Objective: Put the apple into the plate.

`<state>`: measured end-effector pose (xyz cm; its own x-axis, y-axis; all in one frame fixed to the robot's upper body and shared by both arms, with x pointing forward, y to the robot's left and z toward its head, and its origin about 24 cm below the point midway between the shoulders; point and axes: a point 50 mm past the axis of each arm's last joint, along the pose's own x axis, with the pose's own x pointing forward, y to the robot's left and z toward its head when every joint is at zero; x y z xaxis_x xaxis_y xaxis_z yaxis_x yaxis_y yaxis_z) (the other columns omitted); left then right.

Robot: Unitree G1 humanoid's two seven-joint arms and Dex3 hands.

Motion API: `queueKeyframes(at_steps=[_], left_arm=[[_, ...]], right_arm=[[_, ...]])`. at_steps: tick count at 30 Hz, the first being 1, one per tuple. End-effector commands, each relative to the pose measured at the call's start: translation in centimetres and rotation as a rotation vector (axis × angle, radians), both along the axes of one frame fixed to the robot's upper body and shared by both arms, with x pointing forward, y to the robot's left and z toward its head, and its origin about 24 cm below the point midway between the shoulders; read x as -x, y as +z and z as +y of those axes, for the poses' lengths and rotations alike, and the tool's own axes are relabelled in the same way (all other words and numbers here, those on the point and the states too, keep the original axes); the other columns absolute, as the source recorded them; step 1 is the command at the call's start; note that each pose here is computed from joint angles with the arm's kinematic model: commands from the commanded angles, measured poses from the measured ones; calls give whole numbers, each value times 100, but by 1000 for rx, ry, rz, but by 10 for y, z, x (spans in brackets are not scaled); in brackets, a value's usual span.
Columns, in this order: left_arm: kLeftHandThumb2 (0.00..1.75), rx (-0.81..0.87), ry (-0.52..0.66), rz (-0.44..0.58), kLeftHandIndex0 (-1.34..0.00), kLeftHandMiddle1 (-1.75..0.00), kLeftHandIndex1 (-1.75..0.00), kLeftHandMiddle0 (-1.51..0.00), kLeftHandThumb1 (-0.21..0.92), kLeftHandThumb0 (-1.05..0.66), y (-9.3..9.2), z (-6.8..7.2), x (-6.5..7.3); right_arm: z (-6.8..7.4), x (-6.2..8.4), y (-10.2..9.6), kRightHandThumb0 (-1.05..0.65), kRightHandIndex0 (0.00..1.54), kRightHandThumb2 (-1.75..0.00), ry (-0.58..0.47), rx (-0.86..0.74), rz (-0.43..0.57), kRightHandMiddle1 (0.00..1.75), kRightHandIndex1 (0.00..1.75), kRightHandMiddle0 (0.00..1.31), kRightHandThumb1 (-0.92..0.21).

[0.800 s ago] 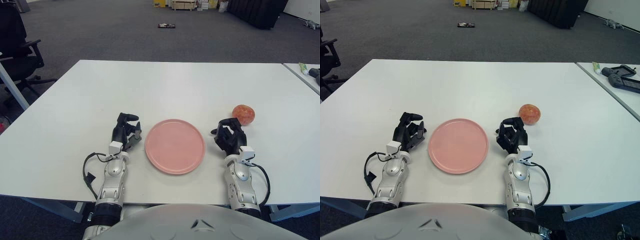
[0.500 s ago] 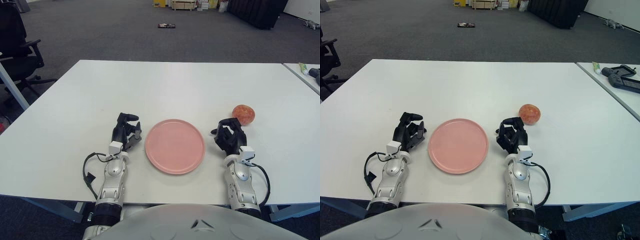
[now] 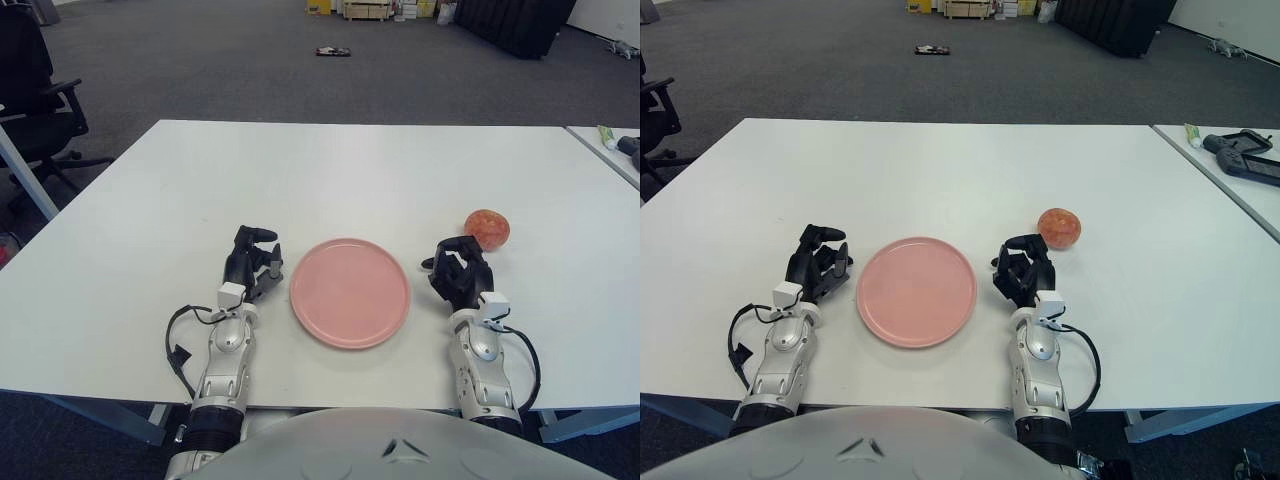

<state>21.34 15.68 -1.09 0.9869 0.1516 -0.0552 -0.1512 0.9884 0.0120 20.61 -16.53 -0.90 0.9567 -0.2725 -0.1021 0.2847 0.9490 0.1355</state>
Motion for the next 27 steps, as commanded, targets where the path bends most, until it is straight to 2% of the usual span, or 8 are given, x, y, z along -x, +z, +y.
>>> queueKeyframes(at_steps=[1,5,10,17,27], left_arm=[[84,0,-2,18,-33,-169,-175,-56,70,-38,-3,-1,0],[84,0,-2,16,-33,-169,-175,-55,70,-38,-2,-1,0],[82,8,-5,9,-32,-169,-175,-56,71,-38,-3,0,1],[81,2,-4,12,-32,-168,-175,-56,72,-38,-4,0,1],[81,4,-2,18,-32,-168,-175,-56,72,-38,-3,1,1]], right_arm=[[1,1,-3,-38,55,-83,-8,-20,18,175,150,32,-70],[1,2,-1,-38,55,-83,-15,50,-6,175,151,33,-70],[1,4,3,-39,59,-89,-9,247,-61,175,156,36,-66],[7,11,15,-39,62,-92,-22,349,-153,175,158,37,-63],[8,13,29,-40,60,-94,-62,557,-302,175,163,38,-62]])
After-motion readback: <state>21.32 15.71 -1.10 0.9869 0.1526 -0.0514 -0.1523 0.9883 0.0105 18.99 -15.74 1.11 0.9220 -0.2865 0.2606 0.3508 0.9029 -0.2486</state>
